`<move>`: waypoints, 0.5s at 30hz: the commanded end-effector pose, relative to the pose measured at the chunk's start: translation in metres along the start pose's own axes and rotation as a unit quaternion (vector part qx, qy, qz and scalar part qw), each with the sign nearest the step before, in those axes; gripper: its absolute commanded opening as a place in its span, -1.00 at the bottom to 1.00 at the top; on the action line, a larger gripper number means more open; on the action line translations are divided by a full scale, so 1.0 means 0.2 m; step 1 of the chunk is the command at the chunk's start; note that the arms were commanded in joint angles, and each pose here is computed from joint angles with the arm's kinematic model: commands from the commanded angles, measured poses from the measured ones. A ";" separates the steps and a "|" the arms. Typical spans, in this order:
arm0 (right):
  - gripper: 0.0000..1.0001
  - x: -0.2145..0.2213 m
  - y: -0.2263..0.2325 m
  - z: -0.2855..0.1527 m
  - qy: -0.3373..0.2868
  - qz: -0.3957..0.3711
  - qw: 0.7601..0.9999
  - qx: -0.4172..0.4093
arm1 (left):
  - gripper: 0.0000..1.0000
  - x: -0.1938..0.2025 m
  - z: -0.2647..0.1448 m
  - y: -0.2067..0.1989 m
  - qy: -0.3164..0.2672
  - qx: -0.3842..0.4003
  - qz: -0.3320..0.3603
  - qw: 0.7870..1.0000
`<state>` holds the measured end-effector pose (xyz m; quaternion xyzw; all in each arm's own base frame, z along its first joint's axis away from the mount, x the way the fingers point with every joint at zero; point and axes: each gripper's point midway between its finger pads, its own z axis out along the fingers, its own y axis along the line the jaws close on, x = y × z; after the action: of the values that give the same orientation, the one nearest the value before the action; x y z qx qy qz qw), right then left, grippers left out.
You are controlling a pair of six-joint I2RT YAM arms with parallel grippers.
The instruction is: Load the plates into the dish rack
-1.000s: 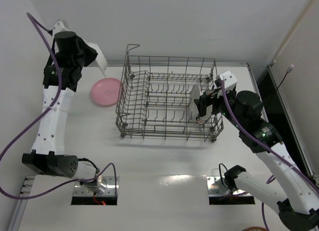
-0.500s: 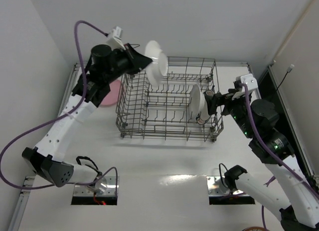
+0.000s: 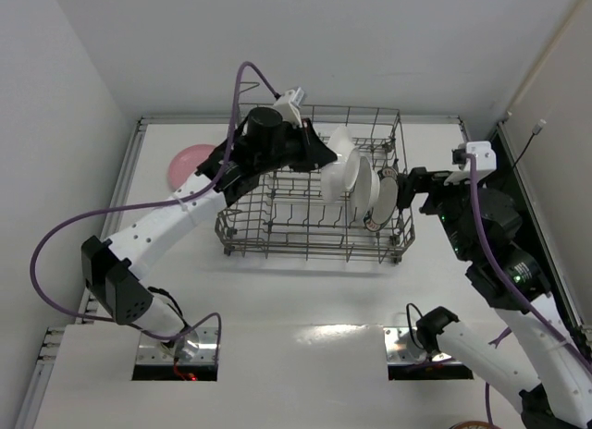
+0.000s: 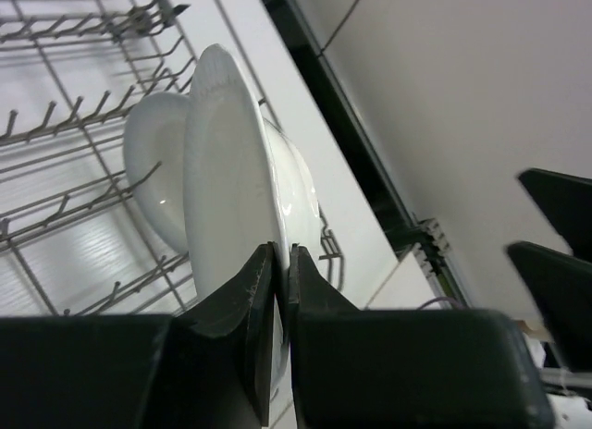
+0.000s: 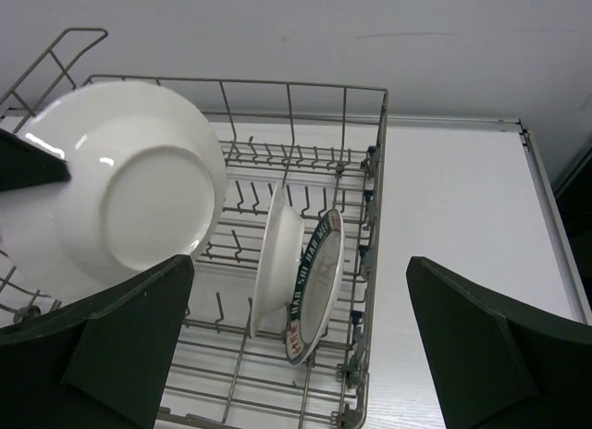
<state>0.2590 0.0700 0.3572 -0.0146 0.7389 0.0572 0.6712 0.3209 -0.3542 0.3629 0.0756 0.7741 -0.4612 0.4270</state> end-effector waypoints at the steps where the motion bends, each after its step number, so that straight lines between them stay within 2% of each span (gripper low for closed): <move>1: 0.98 -0.11 -0.04 -0.04 -0.031 0.020 0.999 0.018 | -1.00 -0.13 0.00 -0.12 -0.066 0.013 0.016 0.998; 3: 0.98 -0.11 -0.04 -0.04 -0.031 0.014 0.999 0.018 | -1.00 -0.05 0.04 -0.02 -0.053 -0.010 -0.002 0.999; 15: 0.98 -0.12 -0.07 -0.09 -0.040 -0.006 0.999 0.018 | -1.00 0.09 0.20 0.04 -0.052 -0.023 -0.049 0.997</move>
<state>0.2476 0.0592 0.3669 -0.0106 0.7259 0.0499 0.6859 0.3344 -0.3678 0.2720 0.0158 0.8292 -0.3992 0.3909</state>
